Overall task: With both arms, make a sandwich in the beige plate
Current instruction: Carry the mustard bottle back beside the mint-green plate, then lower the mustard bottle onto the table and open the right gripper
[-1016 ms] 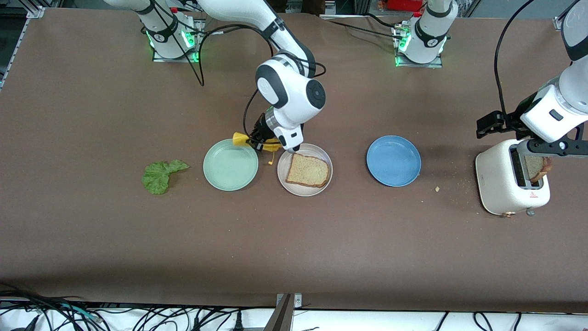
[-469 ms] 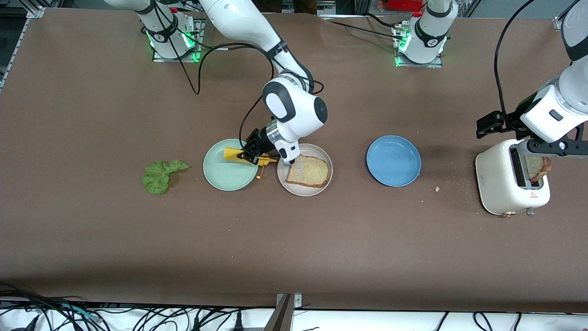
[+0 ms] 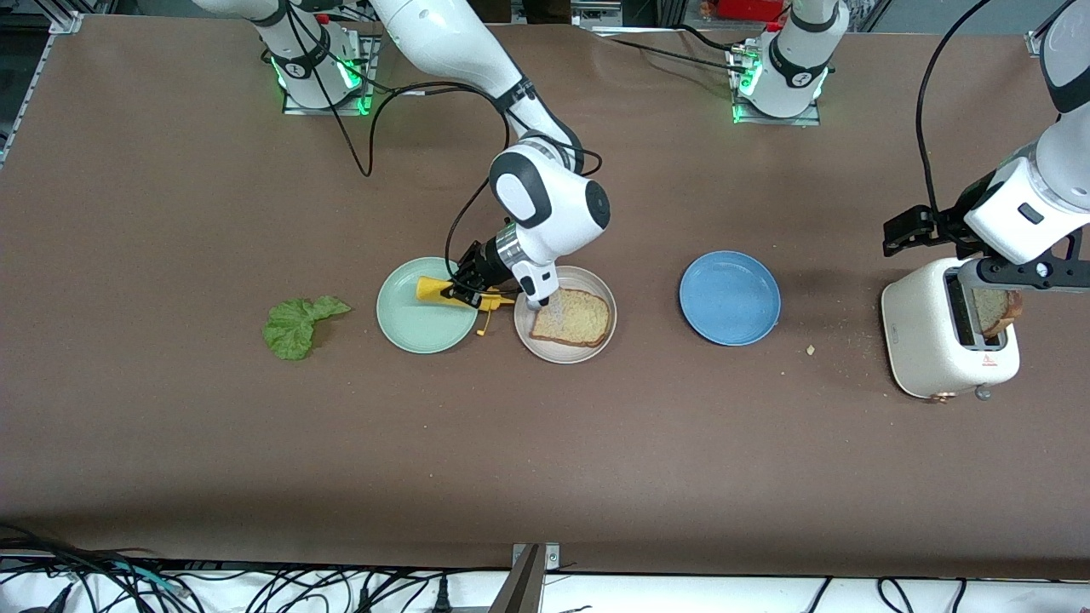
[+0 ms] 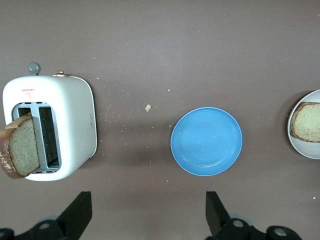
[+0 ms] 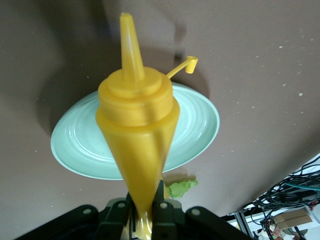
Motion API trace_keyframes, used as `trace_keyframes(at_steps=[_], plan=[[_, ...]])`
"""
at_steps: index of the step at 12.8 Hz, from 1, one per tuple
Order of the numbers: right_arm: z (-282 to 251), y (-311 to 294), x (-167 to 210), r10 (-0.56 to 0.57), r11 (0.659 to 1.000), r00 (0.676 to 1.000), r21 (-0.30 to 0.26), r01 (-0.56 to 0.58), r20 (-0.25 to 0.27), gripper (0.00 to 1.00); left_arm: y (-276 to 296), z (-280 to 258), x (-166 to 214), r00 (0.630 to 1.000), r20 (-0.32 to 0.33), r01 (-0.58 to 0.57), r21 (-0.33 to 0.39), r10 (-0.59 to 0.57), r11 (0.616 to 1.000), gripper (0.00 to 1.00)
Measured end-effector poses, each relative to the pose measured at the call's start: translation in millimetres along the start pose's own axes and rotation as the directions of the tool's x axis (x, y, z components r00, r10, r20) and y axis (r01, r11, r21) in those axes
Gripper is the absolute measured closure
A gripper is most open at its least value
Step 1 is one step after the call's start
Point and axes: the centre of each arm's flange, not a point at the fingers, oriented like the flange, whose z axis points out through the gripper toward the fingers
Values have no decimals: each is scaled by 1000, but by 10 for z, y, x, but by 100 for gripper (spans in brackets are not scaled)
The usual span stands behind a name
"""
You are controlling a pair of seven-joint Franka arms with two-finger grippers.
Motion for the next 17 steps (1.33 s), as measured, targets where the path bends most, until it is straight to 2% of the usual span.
trace_keyframes(at_steps=[2,3,5,6,7,9,10,11,13,15,17], plan=[[-59,135,-96,28,999,999,21,-27,-46,86,0,0,0,1000,0,0,0,0,1000,0],[-78,266,-212,57,997,994,62,-51,-98,86,0,0,0,1000,0,0,0,0,1000,0],[-51,667,-640,132,977,960,195,-84,-246,86,2,0,0,1000,0,0,0,0,1000,0],[15,898,-935,166,959,929,275,-74,-330,86,3,-1,0,1000,0,0,0,0,1000,0],[115,1128,-1253,205,937,884,344,-53,-420,86,2,-2,0,1000,0,0,0,0,1000,0],[355,1435,-1781,264,901,778,433,11,-570,86,3,-2,1,1000,-1,-1,0,1,1000,0],[483,1518,-1982,283,885,727,463,54,-626,86,4,-3,1,1000,-1,-1,0,1,1000,0],[596,1570,-2136,295,871,677,482,100,-674,86,4,-3,1,1000,-1,-1,0,1,1000,0],[814,1653,-2364,296,858,579,478,188,-760,86,4,-2,2,1000,-1,-1,0,1,1000,0],[1094,1748,-2577,259,867,497,426,258,-828,86,3,0,3,1000,-1,-1,0,1,1000,0],[1491,1798,-2783,202,881,434,356,312,-878,86,3,3,4,1000,0,-1,0,1,1000,0]])
